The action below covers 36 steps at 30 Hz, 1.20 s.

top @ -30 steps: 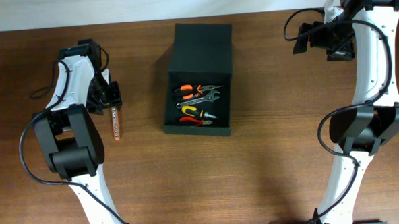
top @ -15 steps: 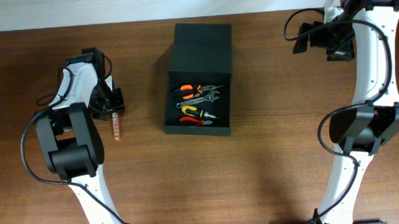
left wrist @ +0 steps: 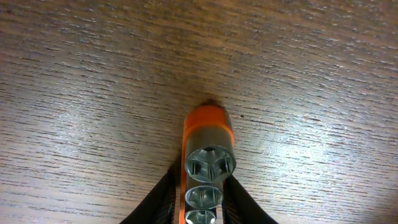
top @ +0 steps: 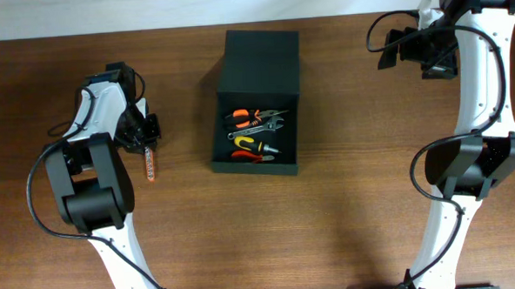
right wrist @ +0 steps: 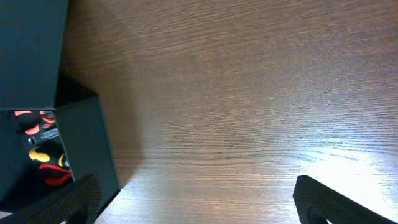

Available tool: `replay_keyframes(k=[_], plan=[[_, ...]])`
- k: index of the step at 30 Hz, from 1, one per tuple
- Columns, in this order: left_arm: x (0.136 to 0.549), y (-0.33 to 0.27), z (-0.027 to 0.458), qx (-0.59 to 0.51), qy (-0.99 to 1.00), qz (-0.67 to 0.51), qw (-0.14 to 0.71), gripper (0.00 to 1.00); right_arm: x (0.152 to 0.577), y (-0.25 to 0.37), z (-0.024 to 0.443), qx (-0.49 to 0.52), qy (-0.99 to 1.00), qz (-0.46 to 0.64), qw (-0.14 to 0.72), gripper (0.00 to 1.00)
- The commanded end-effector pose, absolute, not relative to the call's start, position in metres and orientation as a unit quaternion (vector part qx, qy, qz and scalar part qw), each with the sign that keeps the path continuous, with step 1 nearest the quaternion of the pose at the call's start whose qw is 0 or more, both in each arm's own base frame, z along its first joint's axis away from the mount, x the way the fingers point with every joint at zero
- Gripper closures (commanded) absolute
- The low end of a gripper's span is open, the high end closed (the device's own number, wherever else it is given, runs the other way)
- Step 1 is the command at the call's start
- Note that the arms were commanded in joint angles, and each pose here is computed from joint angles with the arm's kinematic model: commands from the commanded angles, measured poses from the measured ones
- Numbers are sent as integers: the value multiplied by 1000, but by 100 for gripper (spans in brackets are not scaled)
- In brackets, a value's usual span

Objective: Pack container
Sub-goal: 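Lower left gripper and close it on the orange socket strip, then lift the socket strip and carry it over the box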

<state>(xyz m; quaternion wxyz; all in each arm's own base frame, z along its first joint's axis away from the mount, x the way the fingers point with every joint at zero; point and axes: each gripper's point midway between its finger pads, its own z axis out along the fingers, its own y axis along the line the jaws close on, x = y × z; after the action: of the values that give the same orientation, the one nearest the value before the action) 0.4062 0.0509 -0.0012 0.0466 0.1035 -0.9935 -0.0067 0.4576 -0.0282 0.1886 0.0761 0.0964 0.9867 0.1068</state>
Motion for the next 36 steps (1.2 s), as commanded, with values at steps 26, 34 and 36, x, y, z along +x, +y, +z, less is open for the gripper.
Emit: replay_keyframes(k=[26,34,36], plan=[[460,67,116,43,-997,-45,-50,98,453,-26,203,95,985,113,89,1],[476,6,181,-23,-993,4,-114,98,453,-26,203,95,985,113,89,1],[475,-16,189,-42,-992,13,-120,98,453,-26,203,95,985,113,89,1]])
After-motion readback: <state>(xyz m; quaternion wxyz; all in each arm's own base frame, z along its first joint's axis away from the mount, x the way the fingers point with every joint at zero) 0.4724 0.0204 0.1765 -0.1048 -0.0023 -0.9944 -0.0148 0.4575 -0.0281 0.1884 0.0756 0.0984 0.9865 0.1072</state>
